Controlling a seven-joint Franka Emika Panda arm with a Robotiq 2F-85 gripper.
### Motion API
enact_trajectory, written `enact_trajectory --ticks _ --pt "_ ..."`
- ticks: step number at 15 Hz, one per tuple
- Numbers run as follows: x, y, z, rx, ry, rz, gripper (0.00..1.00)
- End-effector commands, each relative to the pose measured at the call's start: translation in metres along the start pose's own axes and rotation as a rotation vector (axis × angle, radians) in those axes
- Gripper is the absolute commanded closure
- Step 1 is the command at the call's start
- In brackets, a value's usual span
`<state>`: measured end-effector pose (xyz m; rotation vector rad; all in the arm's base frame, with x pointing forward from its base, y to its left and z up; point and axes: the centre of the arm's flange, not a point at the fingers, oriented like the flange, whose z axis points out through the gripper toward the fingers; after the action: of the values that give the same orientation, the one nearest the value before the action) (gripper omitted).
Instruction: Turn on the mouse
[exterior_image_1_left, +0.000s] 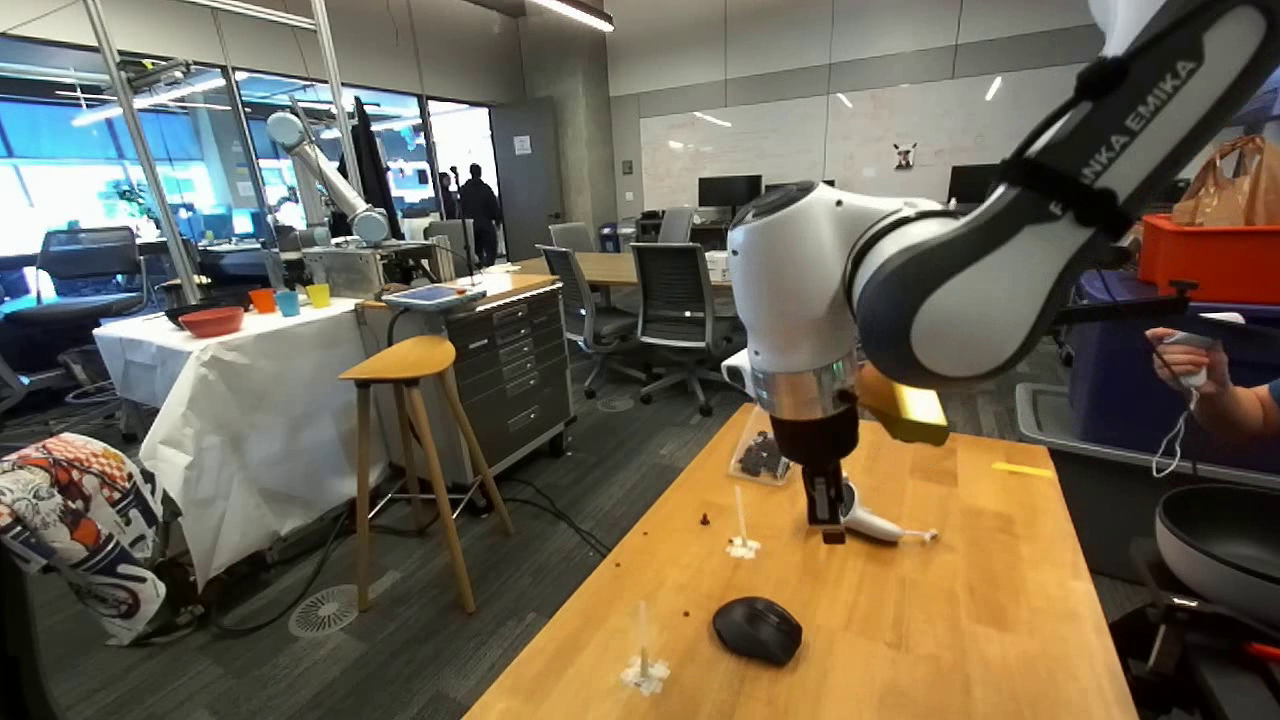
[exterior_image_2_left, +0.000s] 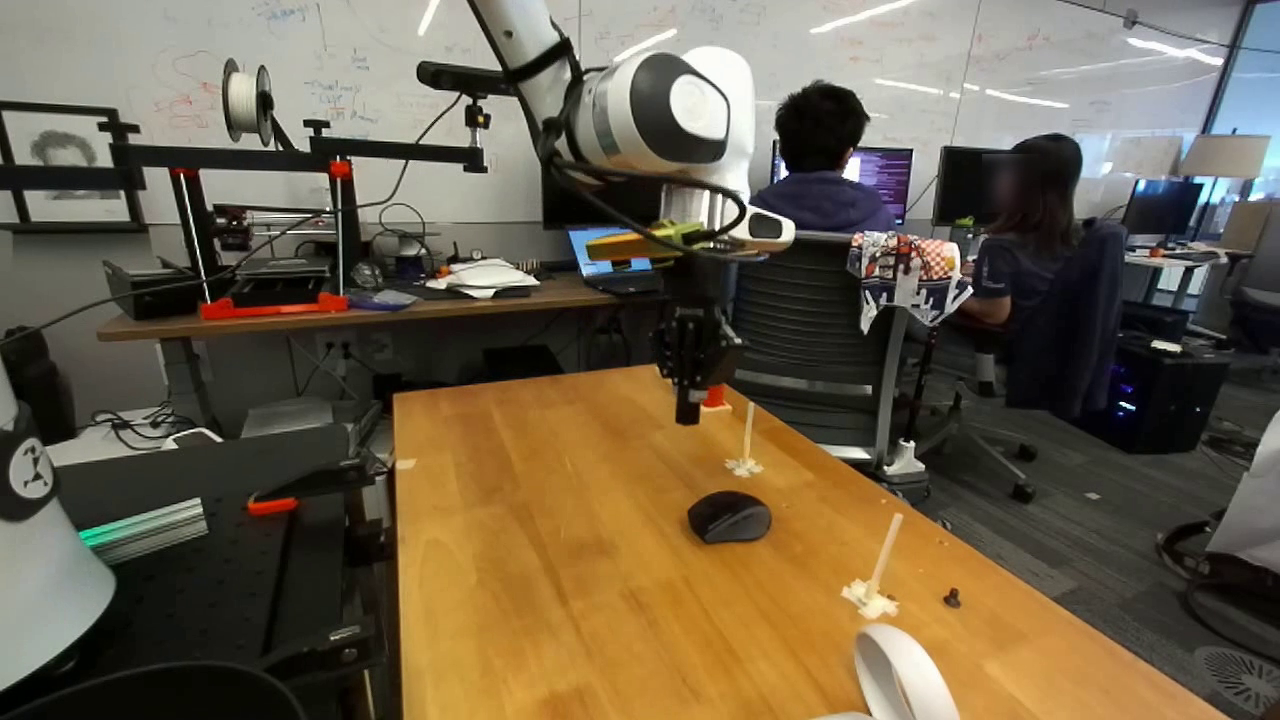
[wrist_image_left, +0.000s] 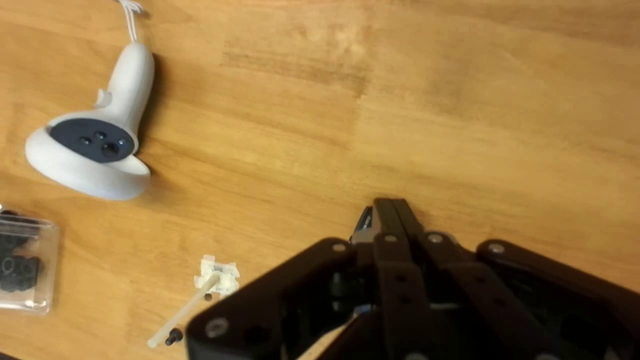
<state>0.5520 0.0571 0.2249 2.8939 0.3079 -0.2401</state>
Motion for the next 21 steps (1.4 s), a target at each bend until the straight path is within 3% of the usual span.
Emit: enact_trajectory --ticks 1,5,8,12,13,15,21 --pt "-0.022 0.021 -0.047 0.071 -0.102 -0.070 0.94" --pt "-0.039 0.027 -0.076 0.149 -0.135 -0.159 0.94" --pt "-0.042 0.024 -0.089 0.233 -0.084 -0.197 0.95" --pt "-0.044 0.020 -0.101 0.266 -0.037 -0.211 0.94" --pt "-0.044 0.021 -0.103 0.268 -0.039 -0.206 0.70" --pt "-0.045 0.021 -0.107 0.256 -0.027 -0.202 0.68" --pt "-0.047 0.022 -0.113 0.245 -0.016 -0.199 0.22"
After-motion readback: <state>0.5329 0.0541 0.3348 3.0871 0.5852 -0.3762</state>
